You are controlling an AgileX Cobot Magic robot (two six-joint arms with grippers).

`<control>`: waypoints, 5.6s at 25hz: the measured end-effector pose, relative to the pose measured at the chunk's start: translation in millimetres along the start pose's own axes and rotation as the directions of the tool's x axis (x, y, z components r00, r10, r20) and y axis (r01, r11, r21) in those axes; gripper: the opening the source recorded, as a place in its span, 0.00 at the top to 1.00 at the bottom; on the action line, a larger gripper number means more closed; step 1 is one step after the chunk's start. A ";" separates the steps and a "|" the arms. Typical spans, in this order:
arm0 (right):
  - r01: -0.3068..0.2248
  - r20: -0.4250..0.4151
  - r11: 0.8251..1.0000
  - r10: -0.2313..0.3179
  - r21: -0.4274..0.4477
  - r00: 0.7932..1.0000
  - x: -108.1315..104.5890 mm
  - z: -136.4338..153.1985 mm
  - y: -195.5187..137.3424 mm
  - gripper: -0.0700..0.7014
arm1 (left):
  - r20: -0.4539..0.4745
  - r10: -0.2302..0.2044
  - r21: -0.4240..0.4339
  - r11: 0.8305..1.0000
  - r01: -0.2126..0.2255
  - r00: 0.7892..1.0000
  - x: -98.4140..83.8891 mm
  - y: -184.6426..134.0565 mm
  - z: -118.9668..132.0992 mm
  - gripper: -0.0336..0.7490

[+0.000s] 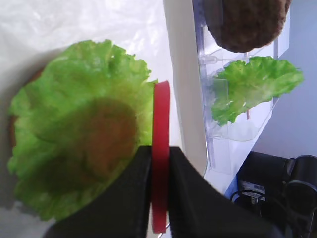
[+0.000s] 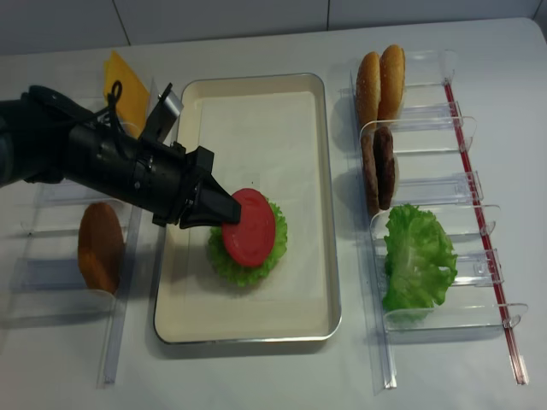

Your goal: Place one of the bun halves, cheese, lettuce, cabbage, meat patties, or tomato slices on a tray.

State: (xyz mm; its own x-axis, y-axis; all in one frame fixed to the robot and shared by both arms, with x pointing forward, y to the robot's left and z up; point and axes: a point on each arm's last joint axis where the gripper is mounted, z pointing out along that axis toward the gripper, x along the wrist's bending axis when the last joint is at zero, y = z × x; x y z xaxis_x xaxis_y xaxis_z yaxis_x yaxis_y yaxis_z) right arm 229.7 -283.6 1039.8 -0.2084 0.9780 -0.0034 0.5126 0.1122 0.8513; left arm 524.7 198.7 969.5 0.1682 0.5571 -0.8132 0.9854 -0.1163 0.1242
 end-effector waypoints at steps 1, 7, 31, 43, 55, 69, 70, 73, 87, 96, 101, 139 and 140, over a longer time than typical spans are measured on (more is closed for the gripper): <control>0.000 0.000 1.000 0.000 0.000 1.000 0.0 0.0 0.0 0.37 | -0.001 0.000 -0.001 1.000 0.000 1.000 0.1 0.1 0.0 0.90; 0.000 0.000 1.000 0.000 0.000 1.000 0.0 0.0 0.0 0.37 | -0.005 -0.008 -0.035 0.999 0.008 1.000 0.5 3.2 0.0 0.90; 0.004 0.000 1.000 -0.004 -0.002 1.000 0.0 0.0 0.2 0.37 | -0.011 -0.032 -0.007 0.999 0.032 0.999 9.0 3.7 8.2 0.90; 0.004 0.000 1.000 -0.004 -0.002 1.000 0.0 0.0 0.2 0.37 | -0.060 -0.071 -0.006 0.997 0.071 0.996 13.7 3.3 8.1 0.85; 0.004 0.000 1.000 -0.004 -0.002 1.000 0.0 0.0 0.2 0.37 | -0.137 -0.107 0.019 0.994 0.110 0.985 5.4 18.8 -3.6 0.45; 0.004 0.000 1.000 -0.004 -0.002 1.000 0.0 0.0 0.2 0.37 | -0.459 -0.052 0.018 0.998 0.068 0.887 -22.4 48.9 -47.8 0.44; 0.004 0.000 1.000 -0.004 -0.002 1.000 0.0 0.0 0.2 0.37 | -0.489 -0.049 0.009 0.998 0.061 0.871 -27.5 48.4 -51.6 0.44; 0.004 0.000 1.000 -0.004 -0.002 1.000 0.0 0.0 0.2 0.37 | -0.595 -0.014 -0.012 1.000 0.009 0.804 -46.1 41.2 -67.5 0.44; 0.002 0.000 1.000 -0.002 0.000 1.000 0.0 0.0 0.0 0.37 | -0.837 -0.002 -0.164 0.955 -0.247 0.548 -107.6 -83.4 -145.6 0.50; 0.002 0.000 1.000 -0.002 0.000 1.000 0.0 0.0 0.0 0.37 | -0.828 -0.006 -0.280 0.871 -0.404 0.561 -114.9 -184.2 -161.8 0.54; 0.002 0.000 1.000 -0.002 0.000 1.000 0.0 0.0 0.0 0.37 | -0.823 -0.001 -0.334 0.810 -0.483 0.568 -107.6 -230.0 -161.2 0.56; 0.001 -0.002 1.000 -0.001 0.000 1.000 0.1 0.0 0.0 0.37 | -0.819 0.026 -0.419 0.656 -0.628 0.574 -45.3 -296.3 -122.3 0.57; 0.001 -0.002 1.000 -0.001 0.000 1.000 0.1 0.0 0.0 0.37 | -0.819 0.026 -0.419 0.656 -0.628 0.574 -45.3 -296.3 -122.3 0.57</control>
State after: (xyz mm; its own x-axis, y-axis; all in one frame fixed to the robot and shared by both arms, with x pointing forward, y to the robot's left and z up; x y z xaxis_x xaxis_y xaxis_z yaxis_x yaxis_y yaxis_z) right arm 229.6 -283.4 1039.8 -0.2104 0.9776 -0.0038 0.5121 0.1135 0.8514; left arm 228.2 308.5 1039.0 0.1425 0.9898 0.0019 0.5514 -0.0809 0.8303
